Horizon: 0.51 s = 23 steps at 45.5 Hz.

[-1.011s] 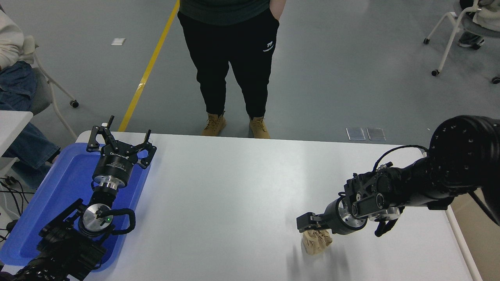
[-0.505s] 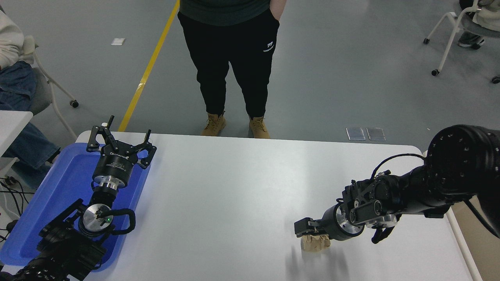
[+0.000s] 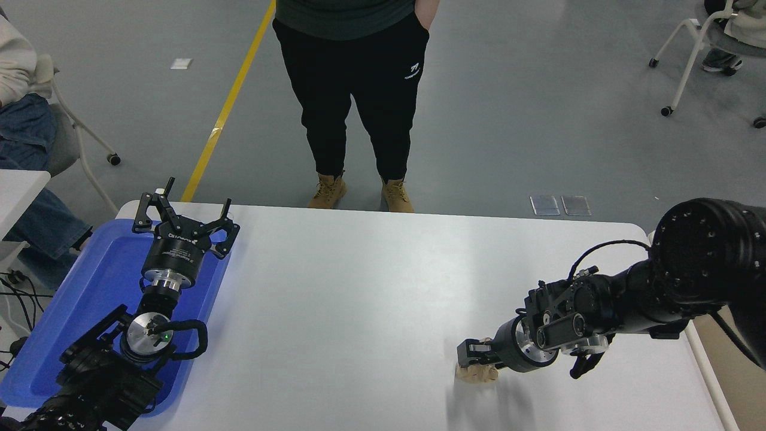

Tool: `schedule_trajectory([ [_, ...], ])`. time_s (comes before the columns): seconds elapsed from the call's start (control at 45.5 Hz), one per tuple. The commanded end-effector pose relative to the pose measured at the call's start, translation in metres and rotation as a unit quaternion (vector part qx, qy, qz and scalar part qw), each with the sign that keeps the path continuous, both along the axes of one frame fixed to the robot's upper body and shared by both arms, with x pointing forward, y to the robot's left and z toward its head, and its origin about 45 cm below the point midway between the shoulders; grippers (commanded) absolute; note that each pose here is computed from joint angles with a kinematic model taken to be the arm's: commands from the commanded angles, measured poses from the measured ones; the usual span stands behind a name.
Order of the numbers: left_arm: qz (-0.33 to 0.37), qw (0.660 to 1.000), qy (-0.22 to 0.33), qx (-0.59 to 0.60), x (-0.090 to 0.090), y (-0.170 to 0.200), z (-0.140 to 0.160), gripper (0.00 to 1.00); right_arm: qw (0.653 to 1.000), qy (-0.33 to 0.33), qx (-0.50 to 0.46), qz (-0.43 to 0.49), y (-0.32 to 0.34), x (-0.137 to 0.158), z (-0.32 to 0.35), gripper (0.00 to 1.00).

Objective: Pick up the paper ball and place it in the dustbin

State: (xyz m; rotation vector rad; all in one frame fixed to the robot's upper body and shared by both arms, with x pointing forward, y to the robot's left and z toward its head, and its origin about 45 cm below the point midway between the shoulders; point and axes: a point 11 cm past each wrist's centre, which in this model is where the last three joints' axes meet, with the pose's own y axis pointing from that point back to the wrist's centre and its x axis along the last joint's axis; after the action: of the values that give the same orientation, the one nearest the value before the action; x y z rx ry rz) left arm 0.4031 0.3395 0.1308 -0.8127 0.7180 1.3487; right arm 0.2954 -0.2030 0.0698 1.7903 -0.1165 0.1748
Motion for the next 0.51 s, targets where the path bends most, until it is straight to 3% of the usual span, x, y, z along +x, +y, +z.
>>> schedule_trajectory([
  [0.0,0.0,1.0,0.0,0.0,0.0,0.0,0.0,1.0,1.0,-0.015,-0.001,0.006,0.0,0.003,0.0,0.16],
  [0.044,0.0,1.0,0.0,0.0,0.0,0.0,0.0,1.0,1.0,-0.019,0.0,0.006,0.0,0.004,0.001,0.09],
  [0.11,0.0,1.0,0.0,0.0,0.0,0.0,0.0,1.0,1.0,-0.02,0.0,0.007,0.001,0.005,0.003,0.06],
  [0.484,0.0,1.0,0.0,0.0,0.0,0.0,0.0,1.0,0.999,-0.025,-0.002,0.028,0.008,0.015,0.033,0.05],
])
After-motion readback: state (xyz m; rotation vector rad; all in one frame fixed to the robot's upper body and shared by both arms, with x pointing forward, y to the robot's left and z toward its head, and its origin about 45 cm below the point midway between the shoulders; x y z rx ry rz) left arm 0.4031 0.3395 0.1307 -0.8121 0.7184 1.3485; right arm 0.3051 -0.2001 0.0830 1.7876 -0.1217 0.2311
